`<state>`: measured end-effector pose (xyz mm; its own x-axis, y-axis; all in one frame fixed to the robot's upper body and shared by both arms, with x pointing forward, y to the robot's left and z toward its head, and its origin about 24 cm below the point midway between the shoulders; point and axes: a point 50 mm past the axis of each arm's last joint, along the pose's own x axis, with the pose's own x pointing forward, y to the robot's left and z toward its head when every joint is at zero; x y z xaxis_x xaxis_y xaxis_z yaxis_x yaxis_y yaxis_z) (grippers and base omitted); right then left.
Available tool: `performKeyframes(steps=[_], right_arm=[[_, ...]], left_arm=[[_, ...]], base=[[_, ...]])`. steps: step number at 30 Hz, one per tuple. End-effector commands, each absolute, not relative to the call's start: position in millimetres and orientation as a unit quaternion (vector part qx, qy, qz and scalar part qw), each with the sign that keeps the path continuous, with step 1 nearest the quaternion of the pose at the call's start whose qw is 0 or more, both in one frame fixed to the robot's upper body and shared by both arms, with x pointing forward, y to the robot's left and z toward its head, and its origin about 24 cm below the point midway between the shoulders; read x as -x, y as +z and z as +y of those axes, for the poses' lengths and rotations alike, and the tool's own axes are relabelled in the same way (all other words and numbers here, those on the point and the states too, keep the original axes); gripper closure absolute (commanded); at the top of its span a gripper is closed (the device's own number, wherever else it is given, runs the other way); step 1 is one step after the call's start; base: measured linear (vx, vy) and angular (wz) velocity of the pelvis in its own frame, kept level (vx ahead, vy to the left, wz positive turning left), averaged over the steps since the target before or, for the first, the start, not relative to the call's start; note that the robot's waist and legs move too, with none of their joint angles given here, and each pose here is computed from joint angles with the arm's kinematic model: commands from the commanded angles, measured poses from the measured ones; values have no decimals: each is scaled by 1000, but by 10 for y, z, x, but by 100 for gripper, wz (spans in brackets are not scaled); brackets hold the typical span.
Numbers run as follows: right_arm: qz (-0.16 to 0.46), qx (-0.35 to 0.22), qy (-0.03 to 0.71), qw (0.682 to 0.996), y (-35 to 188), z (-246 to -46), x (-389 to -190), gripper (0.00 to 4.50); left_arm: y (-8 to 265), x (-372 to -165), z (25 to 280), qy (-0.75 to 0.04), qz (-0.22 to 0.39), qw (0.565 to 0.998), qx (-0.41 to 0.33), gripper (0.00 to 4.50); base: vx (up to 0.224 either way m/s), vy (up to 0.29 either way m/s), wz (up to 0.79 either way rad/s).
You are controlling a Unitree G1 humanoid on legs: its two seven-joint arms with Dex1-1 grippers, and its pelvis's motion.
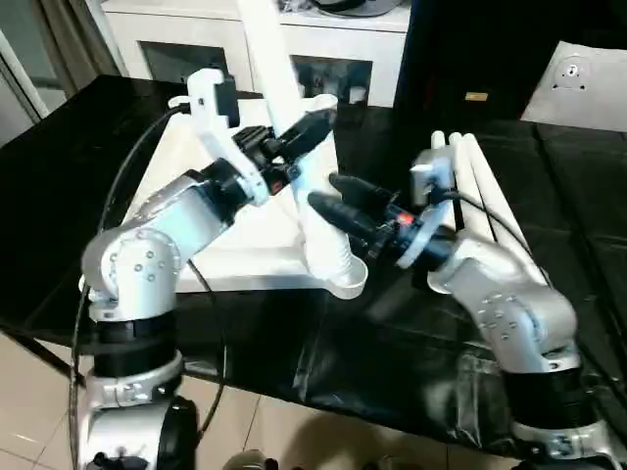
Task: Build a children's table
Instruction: Pick table leg
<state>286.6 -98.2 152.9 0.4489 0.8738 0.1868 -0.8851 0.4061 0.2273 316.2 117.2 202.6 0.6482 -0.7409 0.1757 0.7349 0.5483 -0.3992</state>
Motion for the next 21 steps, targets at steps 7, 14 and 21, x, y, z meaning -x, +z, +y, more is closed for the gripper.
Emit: performKeyframes(steps=[7, 14, 21], right_arm=[[57, -89, 580, 808, 1544, -1157, -2867, 77], [74, -99, 658, 743, 1579, -1117, -2739, 67], [92, -95, 694, 708, 1550, -1119, -2654, 67]], left_arm=[[2221, -2966, 1010, -595, -13, 795, 115, 265], [2226, -2866, 878, -653, -20, 752, 83, 265], [2234, -2878, 827, -670, -31, 738, 75, 265]], base=[[0, 0, 0], [0, 0, 0], [0, 0, 0]])
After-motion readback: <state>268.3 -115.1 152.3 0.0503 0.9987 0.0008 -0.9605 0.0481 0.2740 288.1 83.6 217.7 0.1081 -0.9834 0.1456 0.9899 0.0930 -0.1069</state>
